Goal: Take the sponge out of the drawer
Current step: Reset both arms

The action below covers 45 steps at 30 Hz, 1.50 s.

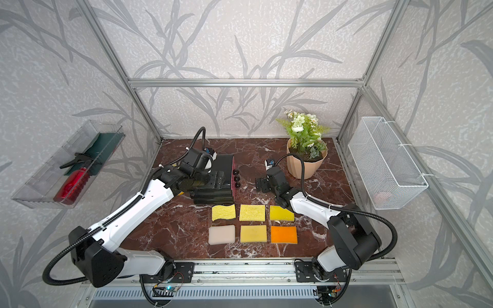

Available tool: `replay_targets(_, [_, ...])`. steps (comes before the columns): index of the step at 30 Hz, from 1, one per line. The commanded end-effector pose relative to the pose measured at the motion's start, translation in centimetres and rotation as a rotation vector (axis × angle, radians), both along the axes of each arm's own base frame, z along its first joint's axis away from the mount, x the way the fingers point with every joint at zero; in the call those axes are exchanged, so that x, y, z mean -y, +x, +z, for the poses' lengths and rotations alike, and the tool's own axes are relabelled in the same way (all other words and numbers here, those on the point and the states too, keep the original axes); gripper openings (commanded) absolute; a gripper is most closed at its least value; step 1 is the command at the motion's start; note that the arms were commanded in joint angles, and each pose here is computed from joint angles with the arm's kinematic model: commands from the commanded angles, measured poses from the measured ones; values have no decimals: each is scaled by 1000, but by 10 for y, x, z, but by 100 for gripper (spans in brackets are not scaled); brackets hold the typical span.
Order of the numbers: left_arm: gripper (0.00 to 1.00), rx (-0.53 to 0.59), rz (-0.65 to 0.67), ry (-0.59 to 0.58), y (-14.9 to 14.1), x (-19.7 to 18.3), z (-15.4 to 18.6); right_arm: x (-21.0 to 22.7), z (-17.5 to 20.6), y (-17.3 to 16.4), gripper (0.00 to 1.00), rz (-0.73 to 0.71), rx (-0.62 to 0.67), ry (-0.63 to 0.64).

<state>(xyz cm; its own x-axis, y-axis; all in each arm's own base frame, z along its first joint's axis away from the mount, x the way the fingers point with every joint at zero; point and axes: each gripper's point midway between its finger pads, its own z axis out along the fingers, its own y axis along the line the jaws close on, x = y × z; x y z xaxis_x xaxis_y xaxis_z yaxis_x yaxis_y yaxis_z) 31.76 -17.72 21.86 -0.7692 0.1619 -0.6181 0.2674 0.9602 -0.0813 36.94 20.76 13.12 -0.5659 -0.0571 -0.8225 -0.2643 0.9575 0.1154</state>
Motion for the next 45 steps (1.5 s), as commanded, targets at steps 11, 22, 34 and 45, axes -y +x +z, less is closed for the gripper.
replay_targets(11, [95, 235, 134, 89, -3, -34, 22, 33, 21, -19, 99, -54, 69, -32])
replay_targets(22, [99, 292, 542, 61, 13, -155, 31, 74, 39, -33, 99, -137, 133, -40])
replay_targets(34, [99, 203, 833, -26, 30, -239, -39, 93, 30, -39, 99, -178, 125, -37])
replay_targets(45, [95, 76, 679, -162, 62, -218, -100, 109, 32, -39, 99, -198, 131, -60])
